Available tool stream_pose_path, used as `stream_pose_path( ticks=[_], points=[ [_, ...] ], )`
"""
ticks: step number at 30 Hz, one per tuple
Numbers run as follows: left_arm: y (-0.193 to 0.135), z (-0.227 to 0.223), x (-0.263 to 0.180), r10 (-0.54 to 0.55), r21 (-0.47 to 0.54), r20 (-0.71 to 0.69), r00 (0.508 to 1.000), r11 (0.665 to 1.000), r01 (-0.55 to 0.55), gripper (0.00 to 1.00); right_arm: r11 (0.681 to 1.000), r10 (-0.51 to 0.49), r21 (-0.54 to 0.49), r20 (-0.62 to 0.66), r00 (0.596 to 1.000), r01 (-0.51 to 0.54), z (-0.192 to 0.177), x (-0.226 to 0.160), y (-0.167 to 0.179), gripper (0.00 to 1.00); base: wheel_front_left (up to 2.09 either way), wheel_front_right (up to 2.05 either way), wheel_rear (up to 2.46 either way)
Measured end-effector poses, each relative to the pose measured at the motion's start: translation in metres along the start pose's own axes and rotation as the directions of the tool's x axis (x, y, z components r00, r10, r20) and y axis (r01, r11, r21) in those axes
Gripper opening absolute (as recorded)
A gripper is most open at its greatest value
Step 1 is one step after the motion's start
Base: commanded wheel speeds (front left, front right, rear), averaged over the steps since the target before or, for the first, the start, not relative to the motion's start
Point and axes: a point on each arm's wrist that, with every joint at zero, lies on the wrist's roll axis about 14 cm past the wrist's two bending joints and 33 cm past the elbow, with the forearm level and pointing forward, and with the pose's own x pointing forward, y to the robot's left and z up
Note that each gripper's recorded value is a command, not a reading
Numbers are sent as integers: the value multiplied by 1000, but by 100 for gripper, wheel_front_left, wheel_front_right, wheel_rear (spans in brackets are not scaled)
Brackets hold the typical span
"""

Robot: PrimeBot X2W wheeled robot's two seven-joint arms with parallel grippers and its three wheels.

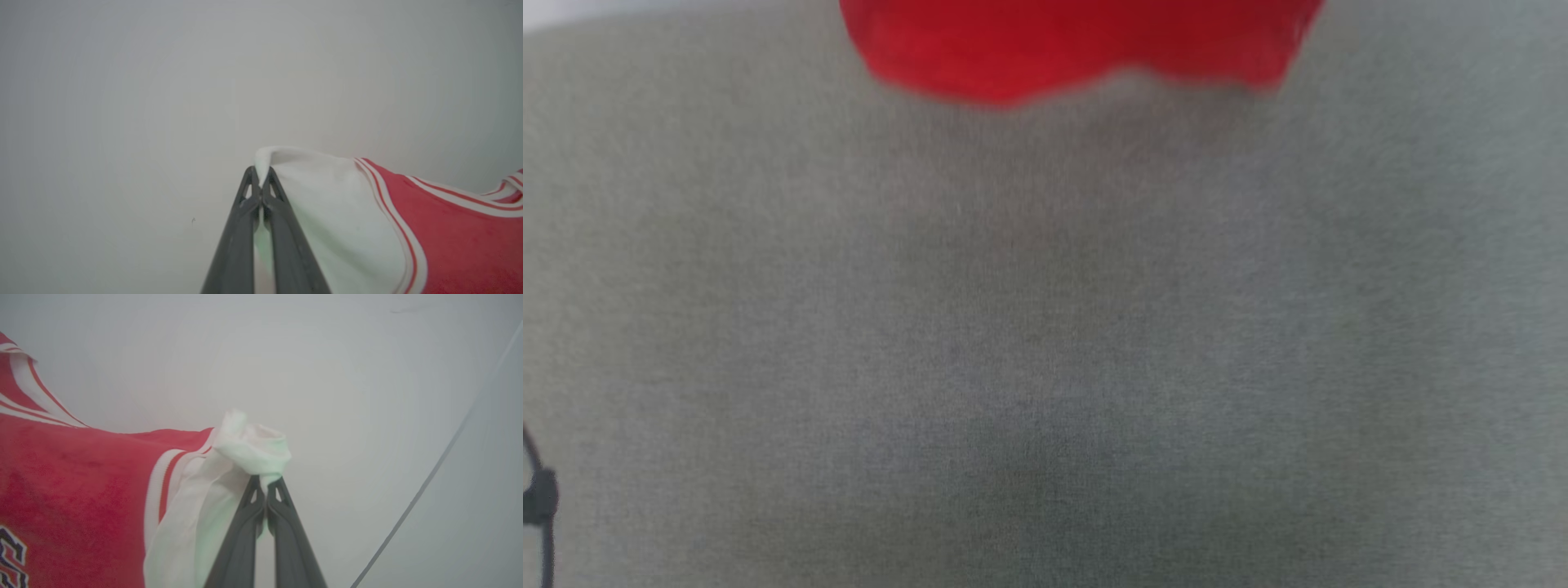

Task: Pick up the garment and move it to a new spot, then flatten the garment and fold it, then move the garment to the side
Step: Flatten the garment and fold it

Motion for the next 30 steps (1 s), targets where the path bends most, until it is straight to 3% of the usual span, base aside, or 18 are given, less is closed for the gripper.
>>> stream_pose_path(
  ticks=[7, 16, 22, 30],
  points=[
    [-1, -27, 22, 1, -1, 111, 994, 1000, 0, 0, 996, -7, -89, 22, 1000, 9, -35, 28, 1, 0, 0, 0, 0],
    [3, -134, -22, -30, 64, -158, 987, 997, 40, 0, 992, 108, -44, -156, 982, -116, -123, 0, 66, 0, 0, 0, 0],
    [-1, -192, -84, -52, 14, -397, 916, 998, 62, 0, 985, 170, 66, -259, 951, -158, -152, -44, 100, 0, 0, 0, 0],
    [4, -239, -187, -102, -80, -620, 778, 995, 66, 0, 951, 301, 197, -417, 858, -238, -180, -121, 138, 0, 0, 0, 0]
  ],
)
